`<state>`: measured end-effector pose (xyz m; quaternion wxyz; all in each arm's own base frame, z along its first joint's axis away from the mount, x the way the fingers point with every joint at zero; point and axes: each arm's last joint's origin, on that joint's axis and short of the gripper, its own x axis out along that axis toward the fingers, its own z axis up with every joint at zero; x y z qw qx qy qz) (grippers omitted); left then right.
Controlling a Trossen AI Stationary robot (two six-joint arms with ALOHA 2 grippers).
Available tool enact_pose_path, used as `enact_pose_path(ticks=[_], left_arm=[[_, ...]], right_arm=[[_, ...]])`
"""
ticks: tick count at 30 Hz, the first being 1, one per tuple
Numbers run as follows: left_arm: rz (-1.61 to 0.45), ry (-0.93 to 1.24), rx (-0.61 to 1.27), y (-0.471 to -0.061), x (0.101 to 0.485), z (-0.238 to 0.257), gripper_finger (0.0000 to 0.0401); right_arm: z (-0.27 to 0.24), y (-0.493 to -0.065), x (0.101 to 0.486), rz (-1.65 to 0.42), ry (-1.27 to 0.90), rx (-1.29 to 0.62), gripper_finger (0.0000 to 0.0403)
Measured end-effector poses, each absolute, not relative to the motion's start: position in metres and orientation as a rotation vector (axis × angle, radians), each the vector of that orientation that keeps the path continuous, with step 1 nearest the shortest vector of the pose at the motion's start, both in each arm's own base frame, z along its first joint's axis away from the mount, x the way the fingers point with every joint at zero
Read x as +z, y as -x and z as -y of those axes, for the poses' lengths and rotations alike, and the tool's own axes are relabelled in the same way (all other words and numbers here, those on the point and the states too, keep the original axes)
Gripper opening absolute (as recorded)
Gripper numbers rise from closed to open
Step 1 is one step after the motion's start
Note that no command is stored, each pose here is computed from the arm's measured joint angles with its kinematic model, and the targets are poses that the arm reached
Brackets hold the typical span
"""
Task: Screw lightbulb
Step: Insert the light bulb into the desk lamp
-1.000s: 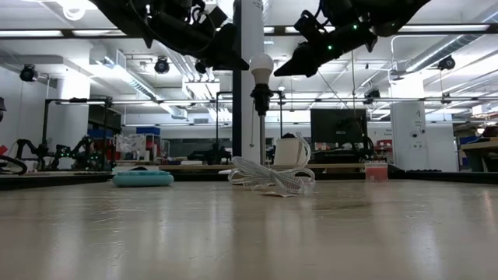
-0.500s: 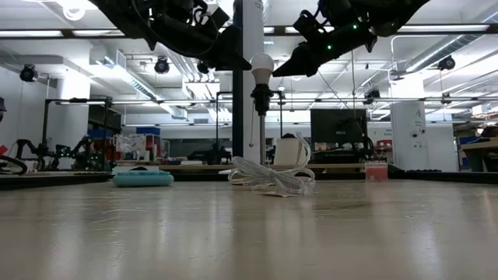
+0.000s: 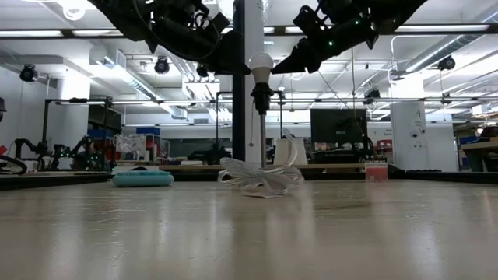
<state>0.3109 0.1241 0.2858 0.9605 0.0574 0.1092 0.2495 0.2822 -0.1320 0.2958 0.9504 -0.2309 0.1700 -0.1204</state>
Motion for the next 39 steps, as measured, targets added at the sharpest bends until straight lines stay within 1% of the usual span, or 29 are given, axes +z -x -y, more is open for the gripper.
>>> enact_pose_path(ticks=[10,13,19,24,39], left_arm=[[-0.213,-0.097,0.485,-0.306,0.293,-0.118,0.0000],[-0.208,-0.096,0.452,-0.307,0.294,-0.116,0.0000],[-0.205,-0.110,0.452,-0.306,0.294,-0.117,0.0000],[-0.175,-0.147,0.458,-0.307,0.298,-0.119,0.0000],[-0.178,-0.146,0.487,-0.305,0.298,-0.124,0.0000]], right_arm=[[0.133,-0.278,0.296,-0.385,0.478,-0.305,0.0000],[0.137,-0.277,0.297,-0.383,0.478,-0.317,0.0000],[0.145,-0.274,0.300,-0.353,0.483,-0.352,0.0000],[0.143,-0.275,0.301,-0.329,0.479,-0.308,0.0000],[0.137,-0.278,0.299,-0.341,0.470,-0.277,0.0000]])
